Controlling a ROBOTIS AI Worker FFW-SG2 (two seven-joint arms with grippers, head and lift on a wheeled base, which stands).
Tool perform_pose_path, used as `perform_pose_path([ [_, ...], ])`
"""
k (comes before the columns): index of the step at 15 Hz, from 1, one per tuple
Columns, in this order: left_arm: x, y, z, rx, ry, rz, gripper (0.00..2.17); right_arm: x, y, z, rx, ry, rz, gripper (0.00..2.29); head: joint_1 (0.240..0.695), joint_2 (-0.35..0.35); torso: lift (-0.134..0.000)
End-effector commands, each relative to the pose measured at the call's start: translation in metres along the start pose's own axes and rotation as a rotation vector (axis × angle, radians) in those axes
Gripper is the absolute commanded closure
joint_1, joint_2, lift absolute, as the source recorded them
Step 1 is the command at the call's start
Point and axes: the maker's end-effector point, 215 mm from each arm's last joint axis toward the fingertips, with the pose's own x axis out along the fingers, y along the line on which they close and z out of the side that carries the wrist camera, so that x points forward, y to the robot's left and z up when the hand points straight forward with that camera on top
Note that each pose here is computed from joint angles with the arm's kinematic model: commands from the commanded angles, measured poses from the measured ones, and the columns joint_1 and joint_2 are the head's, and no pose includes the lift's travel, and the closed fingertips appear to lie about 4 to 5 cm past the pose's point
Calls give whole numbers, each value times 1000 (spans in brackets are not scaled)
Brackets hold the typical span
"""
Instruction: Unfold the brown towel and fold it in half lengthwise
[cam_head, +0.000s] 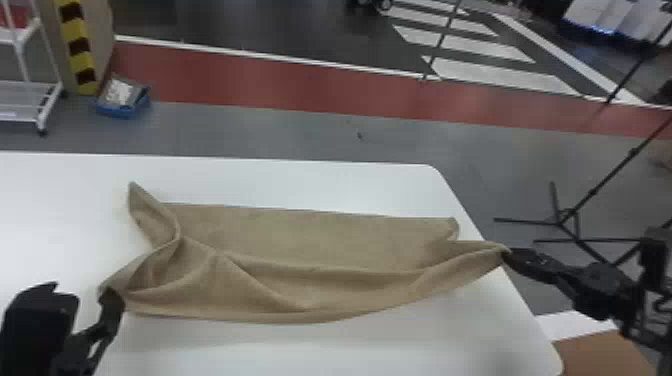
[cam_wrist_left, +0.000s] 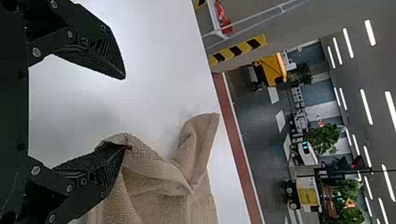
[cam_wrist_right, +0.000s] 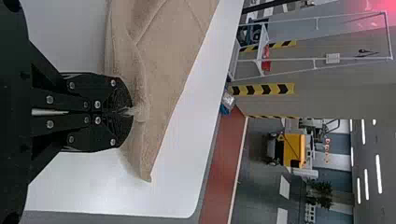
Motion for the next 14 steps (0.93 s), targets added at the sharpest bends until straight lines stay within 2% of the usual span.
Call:
perform_pose_path([
  [1, 1, 19, -5, -1, 34, 39, 434, -5, -1, -2, 4, -4, -4, 1153, 695, -350, -107],
  [3, 7, 40, -11, -27, 56, 78, 434, -8, -1, -3, -2, -6, -8, 1153, 695, -350, -107],
  [5, 11, 59, -37, -28, 143, 110, 434, -9, 1, -4, -2, -10, -5, 1150, 695, -350, -107],
  [7, 11, 66, -38, -40, 147, 121, 434, -9, 1, -4, -2, -10, -5, 1153, 695, -350, -107],
  [9, 6, 65, -28, -50, 121, 118, 434, -9, 1, -3, -2, -12, -5, 1153, 695, -350, -107],
  [10, 4, 63, -22, -55, 103, 108, 434, -9, 1, -4, 0, -10, -5, 1150, 695, -350, -107],
  [14, -11, 31, 0, -102, 42, -24, 448, -11, 3, -7, -2, -4, -3, 1153, 695, -350, -107],
])
